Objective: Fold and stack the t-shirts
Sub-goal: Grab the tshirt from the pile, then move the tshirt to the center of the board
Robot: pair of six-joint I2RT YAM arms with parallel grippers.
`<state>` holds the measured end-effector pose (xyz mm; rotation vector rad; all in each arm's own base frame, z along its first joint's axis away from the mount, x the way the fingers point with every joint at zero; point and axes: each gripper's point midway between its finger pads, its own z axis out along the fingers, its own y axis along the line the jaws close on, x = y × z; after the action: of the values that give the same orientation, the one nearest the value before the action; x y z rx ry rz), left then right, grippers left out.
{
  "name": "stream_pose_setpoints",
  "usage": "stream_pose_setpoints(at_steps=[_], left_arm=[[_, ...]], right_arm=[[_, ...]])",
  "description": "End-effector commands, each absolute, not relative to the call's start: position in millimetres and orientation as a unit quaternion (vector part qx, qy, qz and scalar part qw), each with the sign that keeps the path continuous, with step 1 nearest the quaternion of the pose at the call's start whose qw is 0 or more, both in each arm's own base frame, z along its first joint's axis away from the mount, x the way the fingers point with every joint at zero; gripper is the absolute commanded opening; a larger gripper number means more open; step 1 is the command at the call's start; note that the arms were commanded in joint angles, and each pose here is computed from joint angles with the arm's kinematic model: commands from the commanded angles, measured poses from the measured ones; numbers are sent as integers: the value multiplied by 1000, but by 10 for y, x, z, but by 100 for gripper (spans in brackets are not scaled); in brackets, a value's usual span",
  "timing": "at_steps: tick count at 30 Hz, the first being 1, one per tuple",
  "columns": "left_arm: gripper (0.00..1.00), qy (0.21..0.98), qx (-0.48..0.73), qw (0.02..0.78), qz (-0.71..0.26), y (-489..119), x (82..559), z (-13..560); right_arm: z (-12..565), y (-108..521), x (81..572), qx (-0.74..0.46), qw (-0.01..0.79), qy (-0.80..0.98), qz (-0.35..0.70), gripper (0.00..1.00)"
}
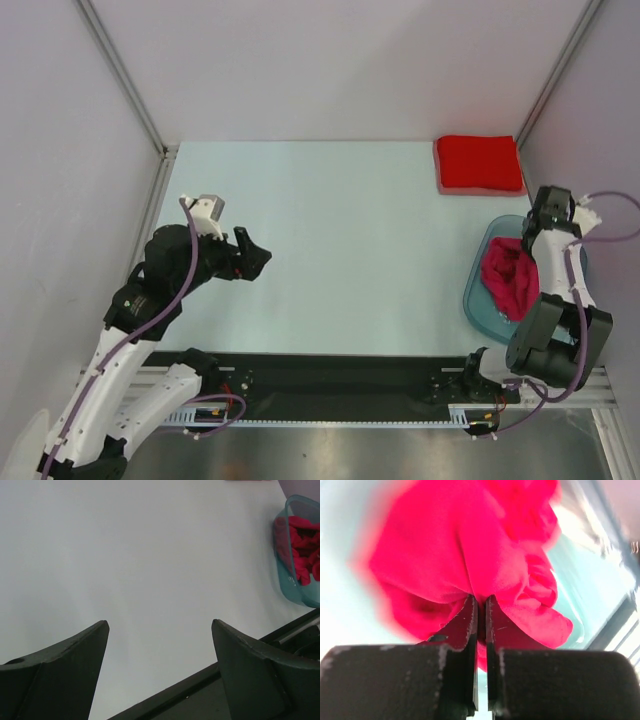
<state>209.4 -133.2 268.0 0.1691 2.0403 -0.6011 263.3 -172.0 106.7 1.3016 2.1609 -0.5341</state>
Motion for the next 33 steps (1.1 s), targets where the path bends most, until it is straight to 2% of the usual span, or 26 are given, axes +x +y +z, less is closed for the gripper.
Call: stream_pose_setpoints(at_steps=[1, 3, 4, 5, 7, 9, 12, 16, 18, 20, 22, 23, 24, 26, 28, 31, 32, 33], left_arm=[[89, 811, 76, 509, -278, -1383, 2013, 3032], [87, 806, 84, 507, -293, -1426, 1966, 3080], [86, 804, 83, 506, -301, -1440, 1941, 3122], [86, 804, 82, 504, -304, -1444, 1927, 3130], [84, 812, 72, 492, -307, -1434, 1878, 3113], [82, 820, 66, 479, -306, -1417, 1833, 3062], [80, 828, 50, 467, -307, -1384, 1771, 3044], [80, 817, 42, 477, -323, -1354, 1653, 3172], [80, 814, 36, 482, -321, -1311, 1604, 3211], [81, 812, 28, 492, -314, -1236, 1551, 3258], [85, 812, 20, 495, -307, -1182, 1519, 3274], [86, 818, 13, 493, -296, -1132, 1505, 3234], [86, 820, 8, 492, -292, -1110, 1500, 3223], [87, 833, 2, 476, -281, -1094, 1503, 3117], [85, 848, 0, 447, -286, -1157, 1512, 2955], [76, 869, -2, 378, -319, -1378, 1514, 2636], [74, 864, 3, 371, -341, -1478, 1538, 2621], [73, 866, 1, 348, -360, -1578, 1532, 2549]], right_arm=[[2378, -1686, 3017, 452, 413, 762, -210, 0], [2783, -1379, 3114, 407, 450, 766, -212, 0], [3242, -1281, 3161, 400, 496, 745, -199, 0], [3438, -1131, 3176, 379, 515, 744, -190, 0], [3961, -634, 3196, 330, 569, 740, -137, 0], [4235, -18, 3150, 258, 602, 750, -92, 0], [4638, 401, 2937, 215, 650, 725, -70, 0], [5029, 1362, 2501, 111, 695, 708, 54, 0], [5110, 1590, 2378, 85, 707, 699, 62, 1], [5007, 1934, 2255, 41, 702, 705, 98, 21], [4648, 2189, 2219, -5, 671, 731, 120, 54], [4452, 2334, 2162, -46, 648, 748, 135, 61], [4223, 2401, 2141, -61, 631, 763, 130, 77], [3957, 2473, 2060, -58, 596, 785, 157, 99], [3647, 2442, 2001, -42, 565, 806, 170, 100], [3150, 2290, 1972, -19, 492, 845, 206, 100], [2973, 2455, 1772, -89, 435, 858, 259, 100], [2999, 2427, 1883, -77, 436, 847, 294, 100]])
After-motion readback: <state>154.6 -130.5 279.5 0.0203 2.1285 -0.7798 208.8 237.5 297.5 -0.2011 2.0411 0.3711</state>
